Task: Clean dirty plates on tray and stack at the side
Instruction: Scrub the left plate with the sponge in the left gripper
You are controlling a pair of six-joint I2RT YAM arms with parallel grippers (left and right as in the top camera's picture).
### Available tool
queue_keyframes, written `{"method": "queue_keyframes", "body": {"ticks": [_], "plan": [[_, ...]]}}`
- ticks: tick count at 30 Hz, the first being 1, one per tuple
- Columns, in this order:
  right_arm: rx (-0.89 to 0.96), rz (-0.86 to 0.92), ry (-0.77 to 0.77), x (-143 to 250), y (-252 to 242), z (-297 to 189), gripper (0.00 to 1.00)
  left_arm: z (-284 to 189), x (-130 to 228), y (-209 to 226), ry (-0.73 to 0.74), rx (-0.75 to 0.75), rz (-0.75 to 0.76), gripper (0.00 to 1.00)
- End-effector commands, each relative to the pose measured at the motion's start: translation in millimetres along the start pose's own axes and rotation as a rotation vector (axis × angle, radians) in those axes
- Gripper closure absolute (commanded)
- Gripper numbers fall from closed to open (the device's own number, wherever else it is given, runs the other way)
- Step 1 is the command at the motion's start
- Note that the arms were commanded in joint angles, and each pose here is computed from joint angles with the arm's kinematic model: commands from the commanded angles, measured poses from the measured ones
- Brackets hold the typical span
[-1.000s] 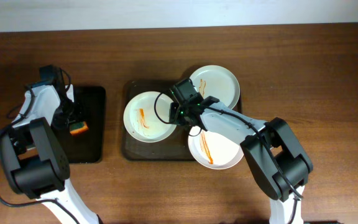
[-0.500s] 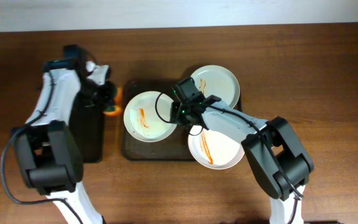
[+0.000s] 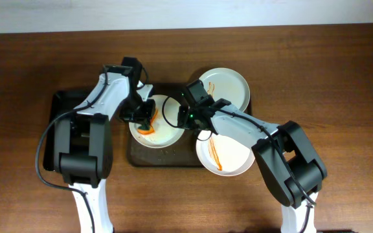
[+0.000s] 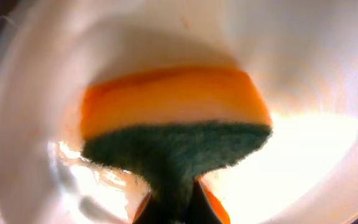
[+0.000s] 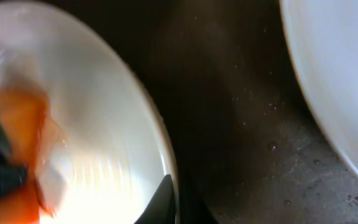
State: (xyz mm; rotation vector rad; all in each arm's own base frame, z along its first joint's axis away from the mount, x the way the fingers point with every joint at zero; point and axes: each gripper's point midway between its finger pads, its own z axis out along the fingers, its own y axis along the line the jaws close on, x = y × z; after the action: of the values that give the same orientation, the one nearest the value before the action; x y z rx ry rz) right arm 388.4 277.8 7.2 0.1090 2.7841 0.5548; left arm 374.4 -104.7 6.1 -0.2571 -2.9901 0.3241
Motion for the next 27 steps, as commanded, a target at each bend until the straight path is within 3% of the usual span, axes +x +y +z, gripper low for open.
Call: {"method": "queue_keyframes", "body": {"ticks": [1, 4, 8, 11, 13, 16, 19, 21, 24, 27], "plan": [[0.018, 0.015, 0.026, 7, -9, 9, 0.96, 26, 50, -27, 0.228, 0.112, 0.1, 1.0], [0.018, 0.015, 0.027, 8, -9, 9, 0.96, 30, 32, -28, 0.156, 0.106, 0.095, 1.0], [0.018, 0.015, 0.027, 8, -9, 9, 0.96, 32, -33, -23, -0.106, 0.061, 0.102, 1.0], [0.018, 0.015, 0.027, 8, -9, 9, 0.96, 24, -61, 26, -0.227, -0.233, -0.011, 1.0], [0.018, 0.015, 0.027, 8, -9, 9, 0.96, 10, -59, 64, -0.257, -0.454, -0.15, 1.0], [0.018, 0.015, 0.027, 8, -9, 9, 0.96, 11, -25, 72, -0.125, -0.507, -0.171, 1.0], [0.018, 0.015, 0.027, 8, -9, 9, 0.96, 19, 10, 57, 0.037, -0.417, -0.139, 1.0], [0.017, 0.015, 0.027, 7, -9, 9, 0.96, 31, 29, -1, 0.149, -0.06, 0.053, 1.0], [0.017, 0.015, 0.026, 7, -9, 9, 0.96, 29, 31, -40, 0.148, 0.172, 0.108, 1.0], [0.017, 0.015, 0.027, 8, -9, 9, 0.96, 29, 15, -48, 0.084, 0.214, 0.089, 1.0]]}}
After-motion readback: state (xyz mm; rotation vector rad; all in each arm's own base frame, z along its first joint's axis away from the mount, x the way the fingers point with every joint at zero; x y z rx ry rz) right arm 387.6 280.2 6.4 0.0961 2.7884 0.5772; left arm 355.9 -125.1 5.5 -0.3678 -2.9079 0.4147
